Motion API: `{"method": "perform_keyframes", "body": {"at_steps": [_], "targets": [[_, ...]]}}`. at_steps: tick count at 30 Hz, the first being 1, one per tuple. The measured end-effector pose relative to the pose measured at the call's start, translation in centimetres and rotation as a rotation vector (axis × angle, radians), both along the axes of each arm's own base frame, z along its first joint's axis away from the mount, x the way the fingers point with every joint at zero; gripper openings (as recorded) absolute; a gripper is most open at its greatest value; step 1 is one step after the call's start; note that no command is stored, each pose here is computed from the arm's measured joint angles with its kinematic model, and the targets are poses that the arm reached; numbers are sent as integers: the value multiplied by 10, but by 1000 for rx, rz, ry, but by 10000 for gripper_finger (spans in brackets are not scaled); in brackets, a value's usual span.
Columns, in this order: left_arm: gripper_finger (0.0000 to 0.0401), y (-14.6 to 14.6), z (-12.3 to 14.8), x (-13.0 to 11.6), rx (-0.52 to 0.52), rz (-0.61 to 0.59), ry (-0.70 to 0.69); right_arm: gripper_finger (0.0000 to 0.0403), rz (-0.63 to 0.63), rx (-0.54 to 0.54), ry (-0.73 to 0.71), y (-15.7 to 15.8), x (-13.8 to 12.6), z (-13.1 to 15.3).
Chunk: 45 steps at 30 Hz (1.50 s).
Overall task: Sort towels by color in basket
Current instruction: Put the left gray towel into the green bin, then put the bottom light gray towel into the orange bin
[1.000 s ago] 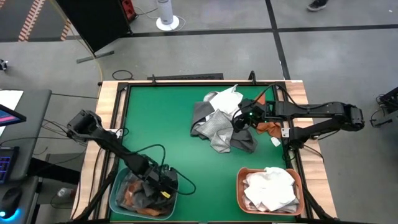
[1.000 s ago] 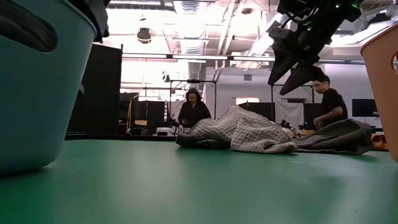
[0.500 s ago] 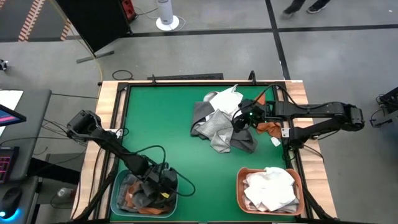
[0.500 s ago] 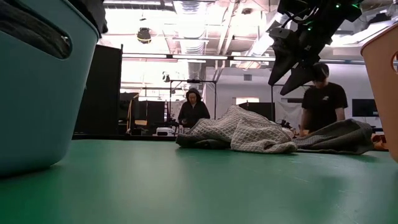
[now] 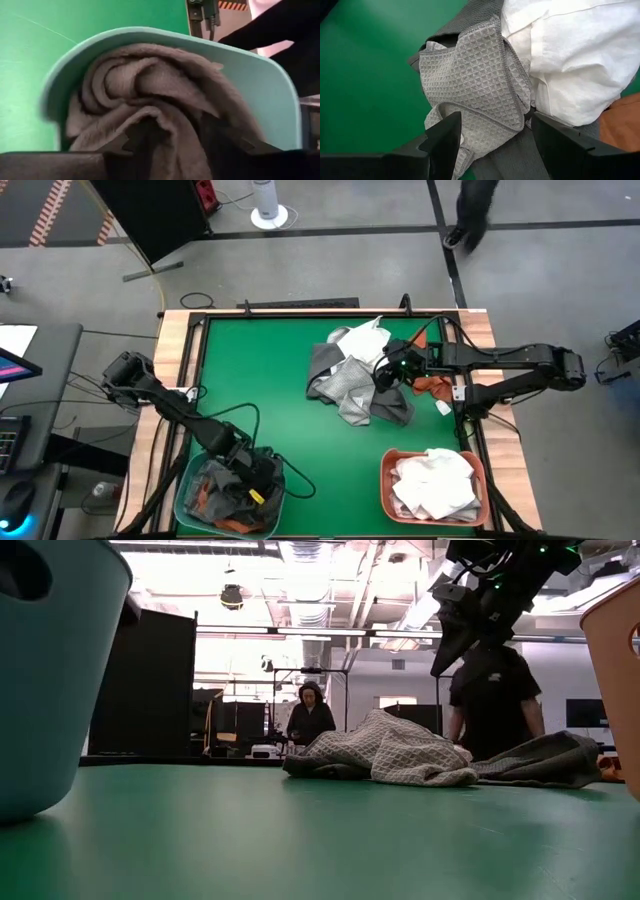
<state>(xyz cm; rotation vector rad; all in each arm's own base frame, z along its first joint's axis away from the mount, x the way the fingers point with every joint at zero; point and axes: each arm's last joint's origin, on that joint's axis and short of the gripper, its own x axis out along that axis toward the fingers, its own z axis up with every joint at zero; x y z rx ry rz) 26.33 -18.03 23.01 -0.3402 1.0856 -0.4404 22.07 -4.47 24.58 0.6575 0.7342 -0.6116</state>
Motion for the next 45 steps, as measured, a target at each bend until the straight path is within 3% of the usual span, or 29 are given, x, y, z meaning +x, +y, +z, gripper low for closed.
{"method": "perform_keyframes", "body": {"at_steps": [15, 25, 36, 41, 45], "targets": [[151, 17, 32, -25, 94, 18, 181, 269, 2, -4, -1, 0, 0, 0], [151, 30, 59, -28, 107, 22, 131, 269, 1, -5, -2, 0, 0, 0], [151, 52, 59, -29, 328, 276, 63, 269, 0, -5, -1, 0, 0, 0], [151, 57, 60, -26, 302, 345, 76, 269, -2, -1, -2, 0, 0, 0], [151, 63, 83, -18, 293, 454, -24, 269, 6, 11, -7, 6, 1, 0]]}}
